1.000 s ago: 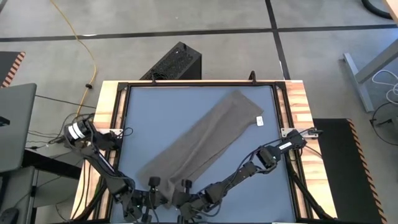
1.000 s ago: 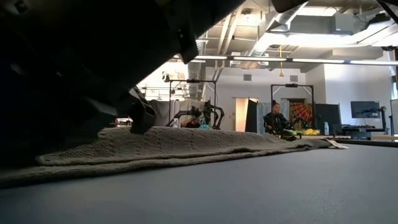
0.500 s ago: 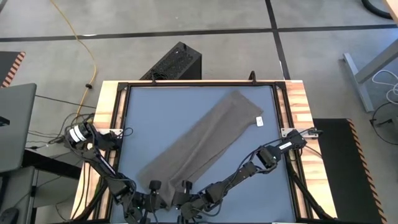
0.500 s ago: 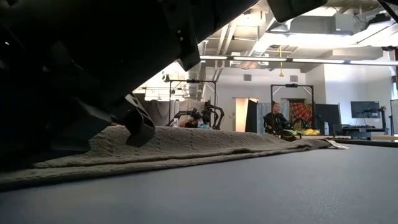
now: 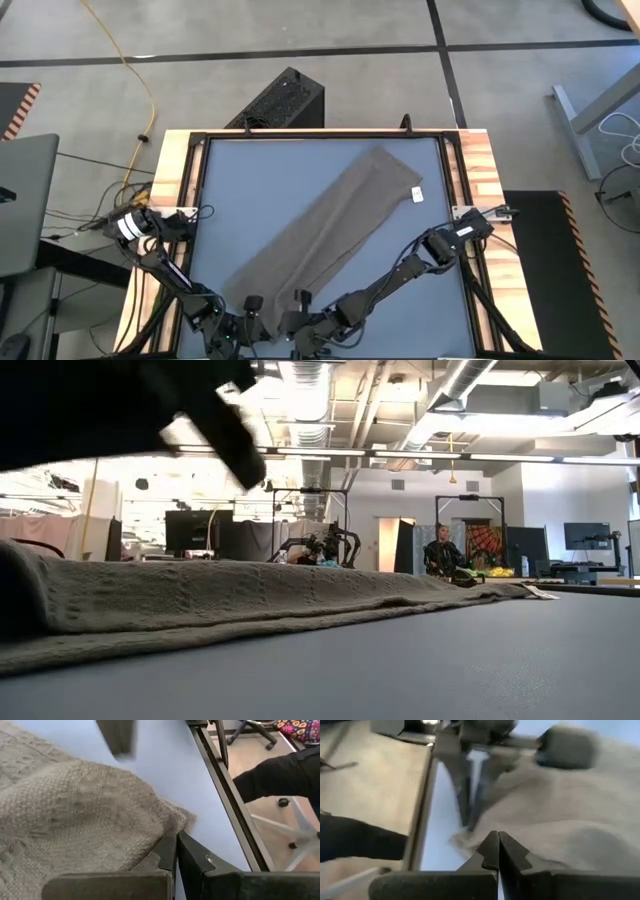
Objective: Roll towel
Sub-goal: Roll the gray towel
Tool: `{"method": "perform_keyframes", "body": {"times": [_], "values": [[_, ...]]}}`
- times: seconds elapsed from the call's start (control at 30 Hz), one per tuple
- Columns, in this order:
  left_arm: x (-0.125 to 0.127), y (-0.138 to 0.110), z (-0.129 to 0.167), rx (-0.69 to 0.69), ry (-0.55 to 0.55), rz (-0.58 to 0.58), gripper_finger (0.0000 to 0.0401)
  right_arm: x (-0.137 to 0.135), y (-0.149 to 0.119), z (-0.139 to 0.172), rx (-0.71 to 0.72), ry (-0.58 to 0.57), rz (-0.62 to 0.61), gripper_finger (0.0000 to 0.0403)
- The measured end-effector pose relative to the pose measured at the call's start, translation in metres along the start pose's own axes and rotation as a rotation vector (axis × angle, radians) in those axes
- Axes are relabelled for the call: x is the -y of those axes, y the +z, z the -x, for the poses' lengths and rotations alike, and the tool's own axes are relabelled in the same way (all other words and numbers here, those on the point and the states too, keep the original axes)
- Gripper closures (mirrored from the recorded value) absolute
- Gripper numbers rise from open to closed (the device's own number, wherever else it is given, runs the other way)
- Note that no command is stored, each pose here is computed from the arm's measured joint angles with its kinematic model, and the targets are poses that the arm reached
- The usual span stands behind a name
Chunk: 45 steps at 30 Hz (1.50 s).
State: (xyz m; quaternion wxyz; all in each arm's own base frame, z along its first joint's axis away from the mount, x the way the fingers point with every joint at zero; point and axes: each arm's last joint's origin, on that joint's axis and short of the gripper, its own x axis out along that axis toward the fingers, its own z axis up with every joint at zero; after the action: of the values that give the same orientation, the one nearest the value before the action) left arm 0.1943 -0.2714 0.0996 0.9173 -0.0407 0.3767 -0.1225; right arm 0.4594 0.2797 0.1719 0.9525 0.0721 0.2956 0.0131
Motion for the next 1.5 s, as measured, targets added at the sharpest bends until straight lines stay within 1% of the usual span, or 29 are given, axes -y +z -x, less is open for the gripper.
{"method": "perform_keyframes", "body": {"times": [0.03, 0.1, 0.17, 0.23, 0.3, 0.37, 0.47, 0.53, 0.6, 0.7, 0.77, 0.87, 0.93, 1.0, 1.13, 1.27, 1.4, 1.5], "values": [[0.000, 0.000, 0.000, -0.006, -0.007, 0.004, 0.0401, 0.001, 0.004, 0.006, -0.003, -0.032, 0.015, 0.0381], [0.001, 0.000, 0.000, -0.021, -0.032, 0.011, 0.0401, 0.007, 0.011, 0.022, -0.027, -0.142, 0.054, 0.0383], [0.003, 0.000, 0.000, -0.051, -0.075, 0.033, 0.0401, 0.018, 0.017, 0.034, -0.062, -0.250, 0.079, 0.0384], [0.004, -0.001, 0.000, -0.087, -0.114, 0.055, 0.0401, 0.034, 0.019, 0.041, -0.107, -0.328, 0.089, 0.0384], [0.005, -0.003, 0.001, -0.111, -0.139, 0.063, 0.0401, 0.055, 0.020, 0.042, -0.146, -0.365, 0.076, 0.0384], [0.006, -0.004, 0.002, -0.129, -0.152, 0.069, 0.0401, 0.078, 0.017, 0.042, -0.207, -0.356, 0.048, 0.0384], [0.007, -0.007, 0.003, -0.164, -0.151, 0.089, 0.0401, 0.113, -0.001, 0.046, -0.307, -0.377, -0.025, 0.0384], [0.008, -0.010, 0.004, -0.175, -0.147, 0.100, 0.0401, 0.131, -0.019, 0.057, -0.349, -0.420, -0.069, 0.0384], [0.010, -0.012, 0.005, -0.183, -0.146, 0.106, 0.0401, 0.142, -0.029, 0.077, -0.333, -0.438, -0.109, 0.0384], [0.013, -0.016, 0.008, -0.204, -0.147, 0.106, 0.0401, 0.162, -0.038, 0.117, -0.270, -0.492, -0.193, 0.0384], [0.015, -0.020, 0.011, -0.226, -0.160, 0.105, 0.0401, 0.185, -0.050, 0.142, -0.274, -0.537, -0.291, 0.0384], [0.018, -0.023, 0.013, -0.247, -0.176, 0.122, 0.0401, 0.220, -0.064, 0.173, -0.248, -0.624, -0.480, 0.0383], [0.020, -0.024, 0.014, -0.247, -0.173, 0.139, 0.0401, 0.240, -0.071, 0.190, -0.234, -0.654, -0.594, 0.0378], [0.020, -0.024, 0.014, -0.240, -0.165, 0.156, 0.0401, 0.258, -0.080, 0.201, -0.249, -0.671, -0.696, 0.0366], [0.021, -0.024, 0.014, -0.223, -0.163, 0.169, 0.0401, 0.288, -0.090, 0.214, -0.275, -0.734, -0.802, 0.0325], [0.020, -0.024, 0.014, -0.218, -0.165, 0.173, 0.0401, 0.309, -0.099, 0.222, -0.355, -0.827, -0.843, 0.0269], [0.020, -0.024, 0.014, -0.218, -0.165, 0.174, 0.0401, 0.320, -0.102, 0.229, -0.399, -0.888, -0.870, 0.0210], [0.020, -0.024, 0.014, -0.218, -0.165, 0.171, 0.0401, 0.324, -0.106, 0.233, -0.439, -0.942, -0.900, 0.0184]]}}
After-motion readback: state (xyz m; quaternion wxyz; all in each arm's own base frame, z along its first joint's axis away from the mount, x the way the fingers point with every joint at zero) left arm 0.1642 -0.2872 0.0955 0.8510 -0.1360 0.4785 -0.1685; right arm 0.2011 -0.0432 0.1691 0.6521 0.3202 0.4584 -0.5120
